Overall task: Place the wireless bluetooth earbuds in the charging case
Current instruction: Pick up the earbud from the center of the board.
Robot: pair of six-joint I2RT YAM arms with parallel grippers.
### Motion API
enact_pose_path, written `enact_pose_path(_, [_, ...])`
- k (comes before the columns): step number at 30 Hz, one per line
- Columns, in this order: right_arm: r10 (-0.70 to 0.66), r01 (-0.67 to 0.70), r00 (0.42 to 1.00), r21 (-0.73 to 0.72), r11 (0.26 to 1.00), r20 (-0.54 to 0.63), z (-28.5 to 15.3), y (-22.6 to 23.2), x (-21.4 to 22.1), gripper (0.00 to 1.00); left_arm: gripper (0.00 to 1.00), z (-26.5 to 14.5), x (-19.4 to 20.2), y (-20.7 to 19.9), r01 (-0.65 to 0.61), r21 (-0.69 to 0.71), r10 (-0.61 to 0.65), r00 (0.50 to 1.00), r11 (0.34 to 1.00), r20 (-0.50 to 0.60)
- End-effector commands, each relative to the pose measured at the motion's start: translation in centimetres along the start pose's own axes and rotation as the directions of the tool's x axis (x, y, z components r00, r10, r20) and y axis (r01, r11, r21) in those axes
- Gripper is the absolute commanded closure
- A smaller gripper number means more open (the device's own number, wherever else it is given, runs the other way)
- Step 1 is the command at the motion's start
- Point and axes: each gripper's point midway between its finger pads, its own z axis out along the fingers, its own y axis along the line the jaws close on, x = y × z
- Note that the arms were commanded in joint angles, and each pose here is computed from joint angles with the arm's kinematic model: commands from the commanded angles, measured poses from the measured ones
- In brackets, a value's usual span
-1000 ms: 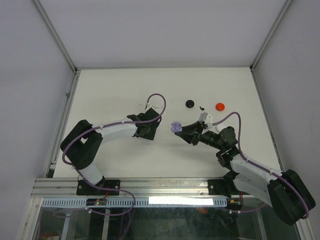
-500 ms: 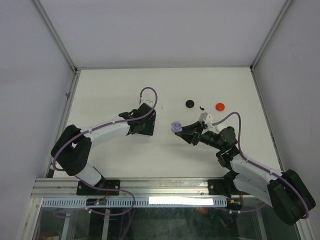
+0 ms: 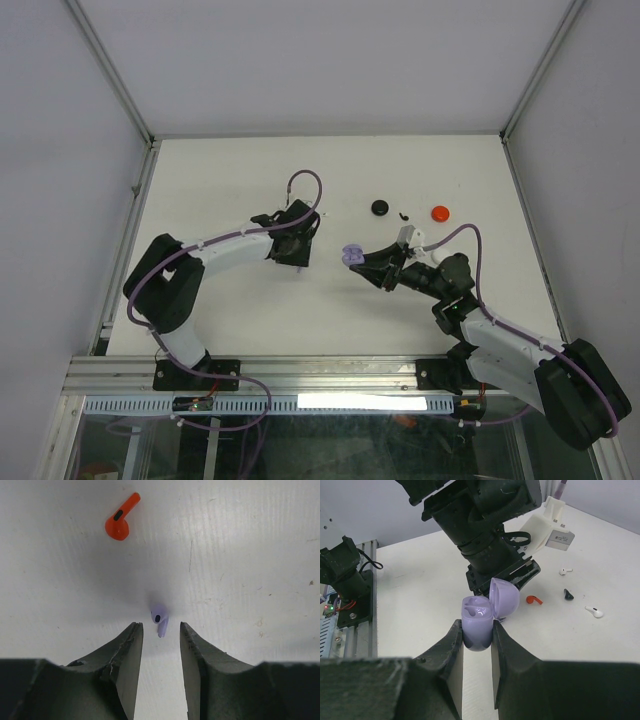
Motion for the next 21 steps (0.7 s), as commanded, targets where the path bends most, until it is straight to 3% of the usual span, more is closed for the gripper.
enact_pose_path(1, [-0.042,0.042,0.998,-0.005,0.999,0.037,0.1,0.1,-1.1,1.00,0.65,-0.2,-1.6,-0.9,0.047,0.040,-0.048,0.999,0.998,0.009])
enact_pose_path(11, [-0.038,0.038,0.999,-0.004,0.999,0.027,0.2,0.1,-0.9,1.00,0.68,1.6,-0.9,-0.6,0.042,0.027,-0.041,0.998,0.999,-0.041])
enact_pose_path(18, [-0.040,0.040,0.999,0.000,0.999,0.024,0.2,0.0,-1.0,1.00,0.74,2.0,-0.1,-0.8,0.045,0.038,-0.042,0.996,0.998,-0.079])
enact_pose_path(21, [-0.042,0.042,0.999,0.000,0.999,0.024,0.2,0.0,-1.0,1.00,0.82,1.8,0.2,-0.7,0.046,0.039,-0.043,0.995,0.998,-0.086])
